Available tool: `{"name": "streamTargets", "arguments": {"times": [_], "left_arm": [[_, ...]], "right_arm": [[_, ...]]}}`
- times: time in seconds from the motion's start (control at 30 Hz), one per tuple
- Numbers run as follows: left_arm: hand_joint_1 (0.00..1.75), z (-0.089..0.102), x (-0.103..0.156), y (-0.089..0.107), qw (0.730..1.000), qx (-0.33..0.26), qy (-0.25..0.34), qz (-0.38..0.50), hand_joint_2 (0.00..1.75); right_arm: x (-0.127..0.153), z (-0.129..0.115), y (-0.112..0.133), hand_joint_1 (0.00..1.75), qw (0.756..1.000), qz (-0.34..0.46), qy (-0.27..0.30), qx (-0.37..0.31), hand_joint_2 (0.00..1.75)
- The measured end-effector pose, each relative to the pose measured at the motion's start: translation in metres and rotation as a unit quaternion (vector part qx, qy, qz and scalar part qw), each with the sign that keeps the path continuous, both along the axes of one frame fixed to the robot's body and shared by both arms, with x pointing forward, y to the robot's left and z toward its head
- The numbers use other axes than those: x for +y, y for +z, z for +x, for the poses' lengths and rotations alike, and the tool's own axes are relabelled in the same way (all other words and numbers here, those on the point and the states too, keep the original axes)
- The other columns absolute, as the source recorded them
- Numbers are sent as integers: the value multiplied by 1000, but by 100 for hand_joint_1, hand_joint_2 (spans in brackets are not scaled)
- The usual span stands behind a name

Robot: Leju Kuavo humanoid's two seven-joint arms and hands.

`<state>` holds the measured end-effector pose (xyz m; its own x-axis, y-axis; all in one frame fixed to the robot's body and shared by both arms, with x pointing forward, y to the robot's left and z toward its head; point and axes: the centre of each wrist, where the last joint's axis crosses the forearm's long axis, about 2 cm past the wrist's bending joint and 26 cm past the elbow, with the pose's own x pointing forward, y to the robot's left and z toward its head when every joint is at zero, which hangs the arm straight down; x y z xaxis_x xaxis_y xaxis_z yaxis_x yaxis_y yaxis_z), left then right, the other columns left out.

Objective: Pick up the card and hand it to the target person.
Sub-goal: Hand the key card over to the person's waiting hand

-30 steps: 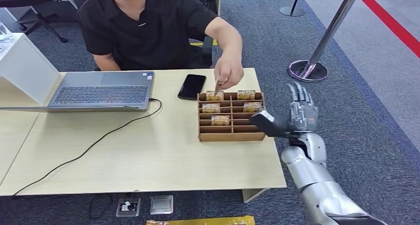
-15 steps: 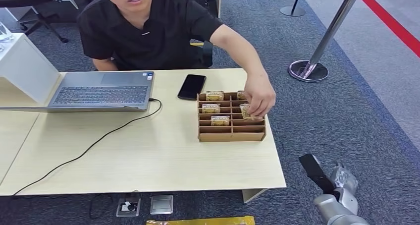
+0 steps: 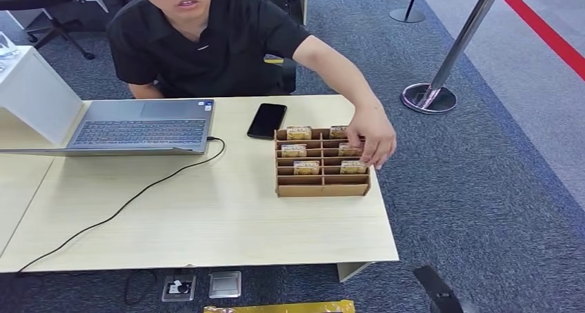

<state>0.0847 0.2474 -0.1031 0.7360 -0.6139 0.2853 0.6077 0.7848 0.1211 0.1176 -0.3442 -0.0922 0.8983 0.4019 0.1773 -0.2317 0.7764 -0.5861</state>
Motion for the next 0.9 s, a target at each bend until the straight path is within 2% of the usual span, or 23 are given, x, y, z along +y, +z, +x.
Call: {"name": "streamTargets", "arguments": {"times": [0.07, 0.1, 0.13, 0.2, 0.27, 0.83, 0.9], "left_arm": [[70, -3, 2, -1, 1000, 2, 18, -4, 175], [26, -5, 3, -1, 1000, 4, 26, -5, 131], [0, -7, 4, -2, 999, 5, 33, -6, 87], [0, -13, 5, -3, 999, 10, 48, -8, 0], [0, -19, 8, -4, 998, 14, 64, -9, 0], [0, -49, 25, -7, 980, 27, 196, -26, 0], [0, -53, 27, -8, 977, 28, 211, -28, 87]], "right_arm": [[1, -6, -2, 83, 1000, 14, -9, 5, 175], [2, -10, -3, 39, 1000, 21, -13, 8, 175], [3, -13, -4, 1, 999, 28, -16, 10, 175], [4, -19, -6, 0, 999, 41, -23, 14, 87], [6, -25, -7, 0, 998, 55, -30, 18, 0], [21, -68, -16, 0, 982, 167, -84, 34, 0], [23, -73, -16, 0, 979, 180, -91, 34, 0]]}}
